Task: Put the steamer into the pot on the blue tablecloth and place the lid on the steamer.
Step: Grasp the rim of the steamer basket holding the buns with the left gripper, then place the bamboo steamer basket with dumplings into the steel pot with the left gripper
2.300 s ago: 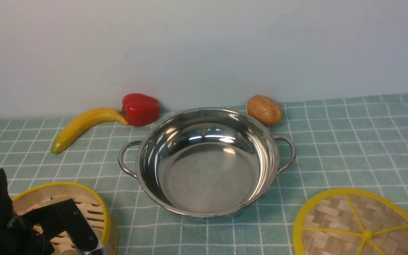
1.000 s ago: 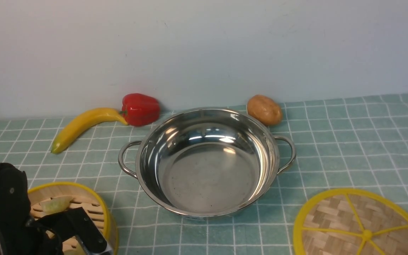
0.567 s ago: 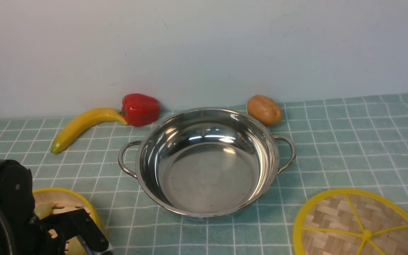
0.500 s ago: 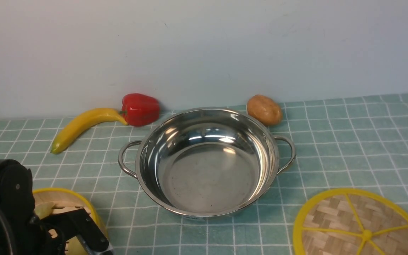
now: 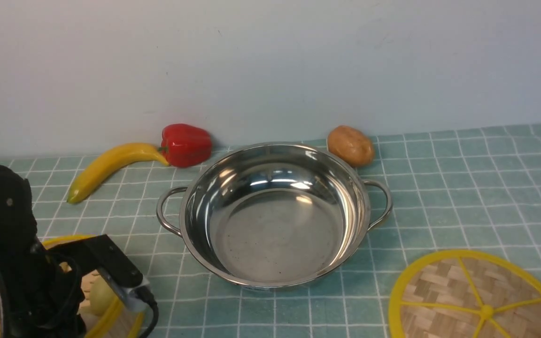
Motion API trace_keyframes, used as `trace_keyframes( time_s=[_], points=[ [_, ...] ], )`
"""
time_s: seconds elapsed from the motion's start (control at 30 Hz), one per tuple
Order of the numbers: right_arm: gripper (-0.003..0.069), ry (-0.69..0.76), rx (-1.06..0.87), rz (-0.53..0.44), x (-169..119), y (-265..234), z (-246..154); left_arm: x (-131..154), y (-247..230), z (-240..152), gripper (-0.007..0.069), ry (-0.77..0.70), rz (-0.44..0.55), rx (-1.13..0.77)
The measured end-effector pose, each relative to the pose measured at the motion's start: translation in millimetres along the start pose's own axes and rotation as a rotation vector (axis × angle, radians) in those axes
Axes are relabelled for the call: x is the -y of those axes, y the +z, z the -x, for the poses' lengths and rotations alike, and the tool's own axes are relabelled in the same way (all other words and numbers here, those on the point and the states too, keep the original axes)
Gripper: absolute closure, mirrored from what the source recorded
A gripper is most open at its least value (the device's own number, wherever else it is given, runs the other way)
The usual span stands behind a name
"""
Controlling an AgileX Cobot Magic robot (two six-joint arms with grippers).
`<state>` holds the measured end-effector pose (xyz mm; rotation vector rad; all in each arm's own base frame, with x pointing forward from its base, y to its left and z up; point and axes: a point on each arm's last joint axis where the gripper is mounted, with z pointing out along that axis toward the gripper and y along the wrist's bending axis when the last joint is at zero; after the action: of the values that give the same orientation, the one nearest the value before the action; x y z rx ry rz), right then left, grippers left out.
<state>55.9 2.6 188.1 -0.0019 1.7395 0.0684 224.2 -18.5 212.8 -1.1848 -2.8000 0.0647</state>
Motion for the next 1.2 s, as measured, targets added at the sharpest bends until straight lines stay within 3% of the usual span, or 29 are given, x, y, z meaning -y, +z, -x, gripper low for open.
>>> trace_keyframes(
  time_s=[0.73, 1.2],
  points=[
    [0.0419, 0.0, 0.0, 0.0, 0, 0, 0, -19, -73, 21, 0.0571, 0.033, 0.2, 0.117],
    [0.0419, 0.0, 0.0, 0.0, 0, 0, 0, 40, -108, 87, 0.0571, 0.373, 0.276, 0.217]
  ],
)
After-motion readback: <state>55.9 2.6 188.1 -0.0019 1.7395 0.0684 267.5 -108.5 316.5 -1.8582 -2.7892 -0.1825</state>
